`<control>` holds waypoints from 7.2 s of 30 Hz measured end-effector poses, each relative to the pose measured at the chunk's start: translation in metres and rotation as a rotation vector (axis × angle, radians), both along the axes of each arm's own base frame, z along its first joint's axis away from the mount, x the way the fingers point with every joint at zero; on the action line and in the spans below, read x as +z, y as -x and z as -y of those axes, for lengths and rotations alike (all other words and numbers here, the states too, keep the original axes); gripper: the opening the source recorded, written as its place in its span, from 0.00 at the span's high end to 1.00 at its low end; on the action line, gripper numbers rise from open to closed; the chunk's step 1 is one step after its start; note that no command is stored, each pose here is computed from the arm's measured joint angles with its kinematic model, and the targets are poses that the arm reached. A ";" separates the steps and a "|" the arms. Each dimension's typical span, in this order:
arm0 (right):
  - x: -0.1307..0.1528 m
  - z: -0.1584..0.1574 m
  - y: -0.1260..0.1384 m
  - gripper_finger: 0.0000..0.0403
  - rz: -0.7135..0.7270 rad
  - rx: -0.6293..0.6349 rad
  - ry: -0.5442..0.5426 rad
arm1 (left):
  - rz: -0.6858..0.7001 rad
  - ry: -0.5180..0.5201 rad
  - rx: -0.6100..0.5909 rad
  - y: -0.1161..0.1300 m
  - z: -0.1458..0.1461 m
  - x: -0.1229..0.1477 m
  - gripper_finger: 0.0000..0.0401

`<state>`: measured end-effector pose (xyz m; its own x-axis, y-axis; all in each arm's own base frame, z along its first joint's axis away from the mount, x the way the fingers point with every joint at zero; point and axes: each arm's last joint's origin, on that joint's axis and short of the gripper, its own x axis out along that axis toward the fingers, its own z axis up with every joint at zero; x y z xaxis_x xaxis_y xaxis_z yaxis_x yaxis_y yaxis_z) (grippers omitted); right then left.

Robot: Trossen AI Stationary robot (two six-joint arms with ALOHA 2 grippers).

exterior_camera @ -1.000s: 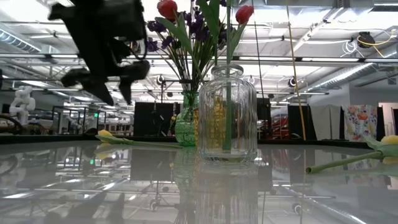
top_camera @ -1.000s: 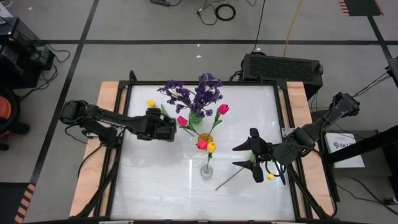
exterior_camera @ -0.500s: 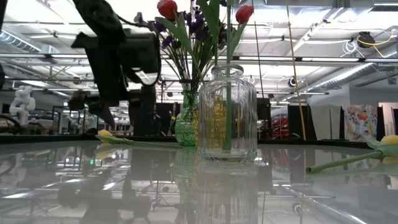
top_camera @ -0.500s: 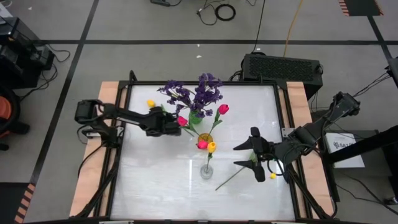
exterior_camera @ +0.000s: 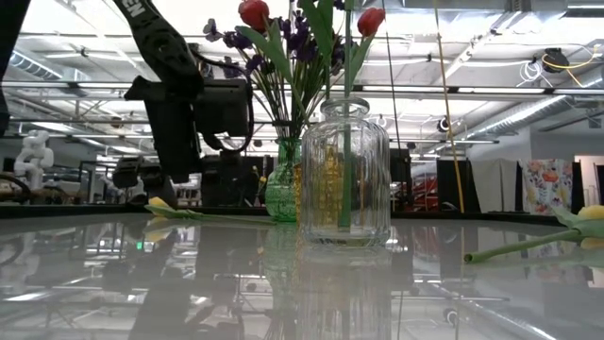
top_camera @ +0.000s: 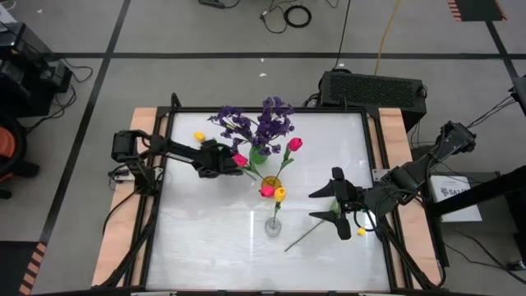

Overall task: Sort flowers into vase by color
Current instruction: Put the top yellow flower into the transparent vase

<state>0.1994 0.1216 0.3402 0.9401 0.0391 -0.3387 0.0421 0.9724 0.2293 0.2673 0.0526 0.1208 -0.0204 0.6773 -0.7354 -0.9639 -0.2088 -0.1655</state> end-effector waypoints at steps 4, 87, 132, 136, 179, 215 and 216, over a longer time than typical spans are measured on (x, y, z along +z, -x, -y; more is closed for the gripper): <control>0.000 0.000 0.000 0.40 -0.002 -0.001 -0.006 | 0.006 0.008 0.009 0.000 -0.003 -0.001 0.48; 0.010 -0.031 -0.037 0.40 0.307 0.110 0.023 | 0.756 -0.304 -1.304 0.123 0.221 0.199 1.00; 0.010 -0.045 -0.064 0.40 0.551 0.067 0.075 | 0.741 -1.202 -1.490 -0.034 0.253 0.235 1.00; 0.009 -0.046 -0.064 0.40 0.548 0.070 0.052 | 0.743 -1.204 -1.487 -0.044 0.260 0.240 1.00; 0.014 -0.070 -0.090 0.99 0.467 0.080 0.175 | 0.562 -1.232 -1.466 -0.038 0.271 0.245 0.73; 0.023 -0.075 -0.080 0.99 0.284 0.179 0.410 | 0.390 -1.022 -1.556 -0.020 0.274 0.239 0.24; 0.023 -0.076 -0.080 0.99 0.289 0.192 0.407 | 0.395 -1.023 -1.549 -0.021 0.273 0.239 0.24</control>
<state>0.2796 0.1975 0.3633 0.9862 0.1389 -0.0905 -0.1542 0.9692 -0.1922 0.2884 -0.2209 0.3600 0.9942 0.0505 0.0949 -0.0622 0.9902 0.1247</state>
